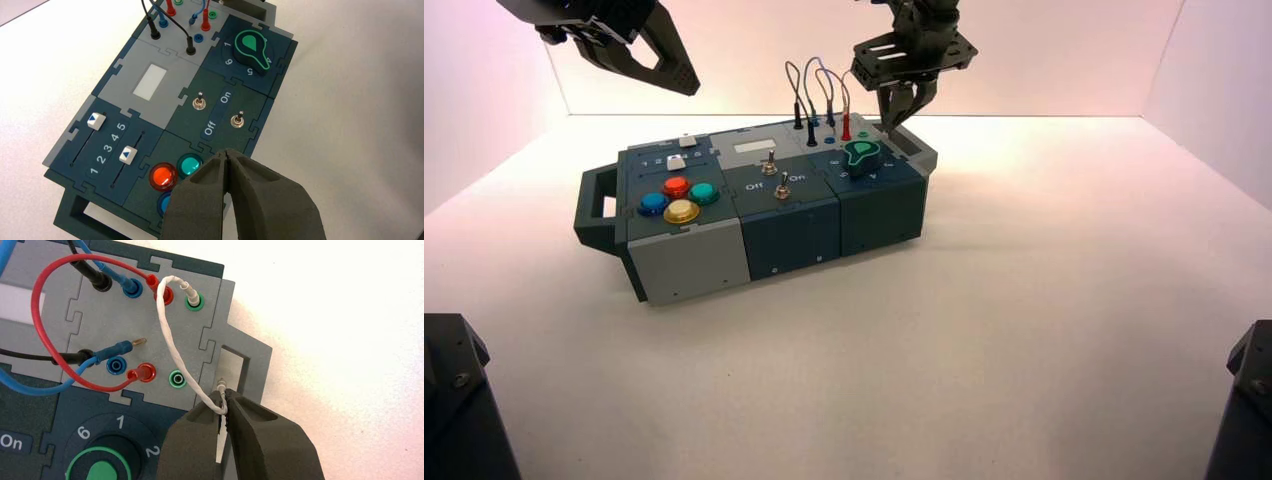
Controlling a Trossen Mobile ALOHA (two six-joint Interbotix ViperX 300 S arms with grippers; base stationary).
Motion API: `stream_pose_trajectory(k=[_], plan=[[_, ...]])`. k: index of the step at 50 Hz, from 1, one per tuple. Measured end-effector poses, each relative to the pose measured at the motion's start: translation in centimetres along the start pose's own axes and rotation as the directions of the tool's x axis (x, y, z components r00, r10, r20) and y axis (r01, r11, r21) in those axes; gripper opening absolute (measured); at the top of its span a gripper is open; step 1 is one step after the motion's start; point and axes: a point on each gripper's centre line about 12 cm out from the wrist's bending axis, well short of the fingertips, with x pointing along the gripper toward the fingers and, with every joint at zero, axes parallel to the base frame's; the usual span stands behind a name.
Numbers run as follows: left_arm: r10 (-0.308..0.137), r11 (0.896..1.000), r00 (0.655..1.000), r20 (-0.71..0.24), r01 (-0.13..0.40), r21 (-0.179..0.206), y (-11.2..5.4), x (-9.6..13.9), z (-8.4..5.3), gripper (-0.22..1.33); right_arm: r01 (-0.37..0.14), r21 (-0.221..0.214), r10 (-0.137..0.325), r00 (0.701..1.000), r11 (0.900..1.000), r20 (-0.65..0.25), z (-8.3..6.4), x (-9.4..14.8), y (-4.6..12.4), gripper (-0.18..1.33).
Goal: Insert the white wire.
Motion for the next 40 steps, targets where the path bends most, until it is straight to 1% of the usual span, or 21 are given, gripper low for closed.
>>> stream_pose_trajectory(k=[24,29,40], plan=[[0.0,1.0,1.0,0.001,0.0,0.004,0.0,-0.1,0.0,-0.16,0.006,-0.007,-0.005,0.999,1.0,0.035,0.9,-2.8,0.0,-0.07],[-0.001,1.0,1.0,0.002,0.001,0.003,0.0,-0.1,0.0,-0.16,0.006,-0.003,-0.006,0.999,1.0,0.044,1.0,-3.3,-0.1,-0.07],[-0.019,0.999,1.0,-0.014,0.019,0.026,-0.3,-0.2,0.0,-0.16,0.003,-0.012,-0.003,0.999,0.9999,0.049,1.2,-4.4,0.2,-0.07]])
